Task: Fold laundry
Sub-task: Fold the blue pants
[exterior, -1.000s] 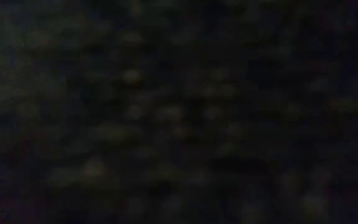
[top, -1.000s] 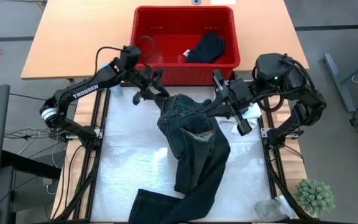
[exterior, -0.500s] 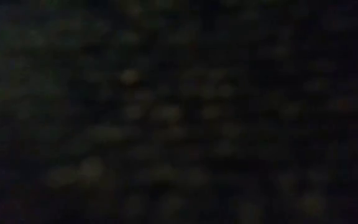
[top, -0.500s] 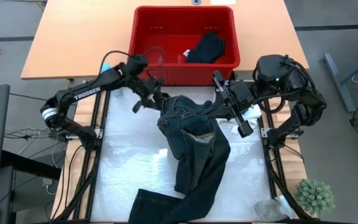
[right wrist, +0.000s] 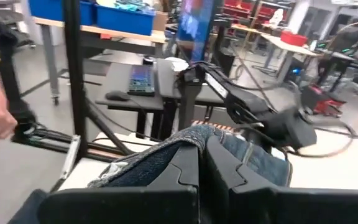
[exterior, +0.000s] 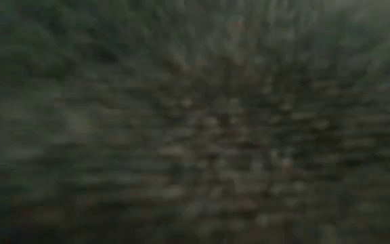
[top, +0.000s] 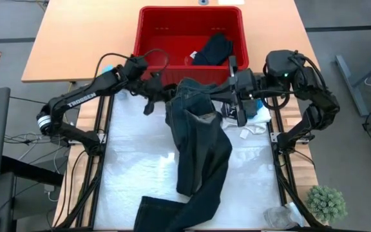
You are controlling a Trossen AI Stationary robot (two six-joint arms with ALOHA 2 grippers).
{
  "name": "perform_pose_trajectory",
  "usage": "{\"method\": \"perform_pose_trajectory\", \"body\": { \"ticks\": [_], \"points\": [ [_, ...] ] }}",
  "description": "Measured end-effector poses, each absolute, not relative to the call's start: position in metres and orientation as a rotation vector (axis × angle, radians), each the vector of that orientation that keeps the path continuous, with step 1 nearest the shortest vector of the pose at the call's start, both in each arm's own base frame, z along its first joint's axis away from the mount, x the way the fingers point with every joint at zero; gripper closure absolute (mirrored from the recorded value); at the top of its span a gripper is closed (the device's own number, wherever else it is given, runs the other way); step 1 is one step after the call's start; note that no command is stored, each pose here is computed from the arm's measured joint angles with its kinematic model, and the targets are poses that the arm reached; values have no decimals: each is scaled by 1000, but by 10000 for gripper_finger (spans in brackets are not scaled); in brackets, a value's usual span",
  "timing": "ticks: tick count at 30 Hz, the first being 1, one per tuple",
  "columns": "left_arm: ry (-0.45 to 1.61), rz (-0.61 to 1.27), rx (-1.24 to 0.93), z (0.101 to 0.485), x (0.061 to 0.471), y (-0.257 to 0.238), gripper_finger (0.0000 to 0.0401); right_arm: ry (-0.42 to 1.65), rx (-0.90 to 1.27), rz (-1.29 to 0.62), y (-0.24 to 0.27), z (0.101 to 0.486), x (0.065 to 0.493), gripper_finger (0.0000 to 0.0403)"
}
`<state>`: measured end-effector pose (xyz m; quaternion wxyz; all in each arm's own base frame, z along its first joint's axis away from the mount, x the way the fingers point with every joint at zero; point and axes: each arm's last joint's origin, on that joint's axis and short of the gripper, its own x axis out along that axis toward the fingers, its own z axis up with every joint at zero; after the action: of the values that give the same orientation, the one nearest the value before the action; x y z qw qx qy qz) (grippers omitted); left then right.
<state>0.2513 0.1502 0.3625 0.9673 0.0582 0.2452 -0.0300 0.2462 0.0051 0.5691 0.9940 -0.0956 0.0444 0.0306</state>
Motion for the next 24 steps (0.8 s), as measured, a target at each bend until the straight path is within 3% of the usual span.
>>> {"method": "perform_pose_trajectory", "body": {
  "ticks": [6, 11, 16, 24],
  "points": [
    [559, 278, 448, 440, 228, 151, 400, 78, -260, -34, -5, 573, 238, 375],
    [498, 610, 677, 517, 196, 143, 401, 103, -281, -325, -24, 576, 233, 375],
    [342, 862, 837, 582, 156, 123, 401, -9, -275, -671, -49, 591, 227, 370],
    [133, 1004, 907, 629, 116, 87, 401, -357, -436, -826, -57, 630, 213, 374]
  ]
}}
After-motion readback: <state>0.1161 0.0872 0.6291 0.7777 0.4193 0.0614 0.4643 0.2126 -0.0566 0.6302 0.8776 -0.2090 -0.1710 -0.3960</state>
